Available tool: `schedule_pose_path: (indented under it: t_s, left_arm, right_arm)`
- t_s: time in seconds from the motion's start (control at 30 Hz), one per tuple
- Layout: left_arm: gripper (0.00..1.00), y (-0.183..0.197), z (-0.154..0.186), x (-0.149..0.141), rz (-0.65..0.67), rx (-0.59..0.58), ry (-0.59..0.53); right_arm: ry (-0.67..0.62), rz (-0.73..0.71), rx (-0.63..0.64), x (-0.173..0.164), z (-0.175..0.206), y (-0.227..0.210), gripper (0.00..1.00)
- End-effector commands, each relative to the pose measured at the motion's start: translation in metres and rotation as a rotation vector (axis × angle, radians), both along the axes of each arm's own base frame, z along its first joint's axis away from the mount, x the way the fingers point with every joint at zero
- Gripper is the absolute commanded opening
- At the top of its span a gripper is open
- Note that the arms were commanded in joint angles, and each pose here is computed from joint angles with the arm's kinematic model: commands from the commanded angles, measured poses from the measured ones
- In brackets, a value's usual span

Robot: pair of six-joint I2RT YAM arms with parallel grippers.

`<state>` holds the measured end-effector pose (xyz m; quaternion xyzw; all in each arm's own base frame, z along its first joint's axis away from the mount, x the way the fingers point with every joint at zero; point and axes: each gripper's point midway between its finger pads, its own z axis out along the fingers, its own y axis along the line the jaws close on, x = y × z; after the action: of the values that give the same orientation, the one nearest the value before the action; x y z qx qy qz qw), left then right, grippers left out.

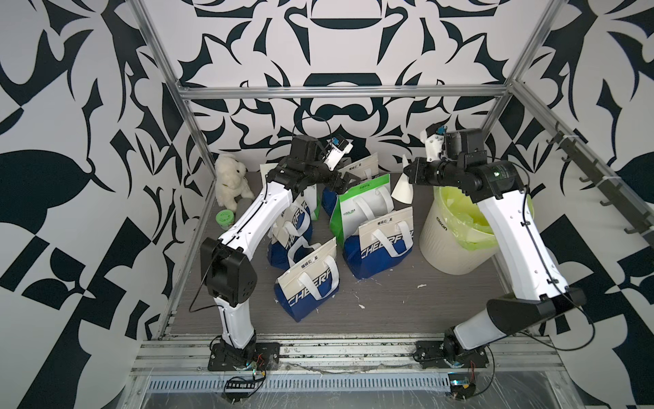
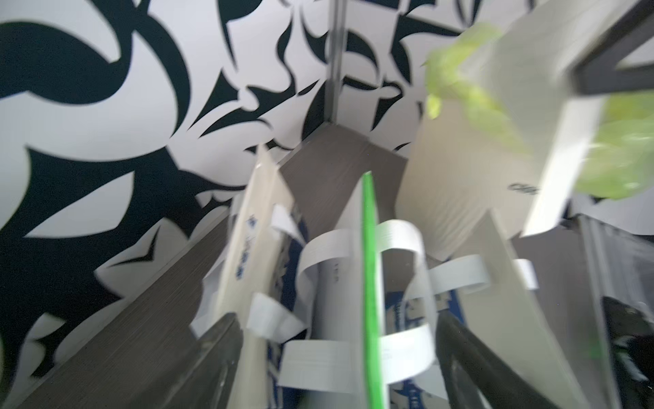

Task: Shred takeout receipts and throw away
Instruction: Place the takeout bag at the center of the board, then shred the takeout receipt.

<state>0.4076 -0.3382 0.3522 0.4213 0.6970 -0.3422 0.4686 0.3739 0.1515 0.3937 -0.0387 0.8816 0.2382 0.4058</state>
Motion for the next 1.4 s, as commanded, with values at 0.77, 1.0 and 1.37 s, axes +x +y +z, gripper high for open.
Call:
schedule_pose_path:
  t_s: [0.77, 1.0, 1.37]
  left_arm:
    - [0.68, -0.060, 0.000, -0.115, -0.187, -0.027, 0.135]
    - [0.32, -0.066, -0.005, -0.117, -0.184, -0.016, 0.186]
    - [0.00, -0.061, -0.013, -0.129, -0.206, 0.008, 0.233]
  right_arm:
    - [-0.122, 0.189, 0.127, -0.050, 0.034, 0.056, 0.00]
    - [-0.108, 0.162, 0.125, -0.046, 0.029, 0.057, 0.00]
    - [-0.128, 0.073, 0.062, -0.046, 0.025, 0.036, 0.61]
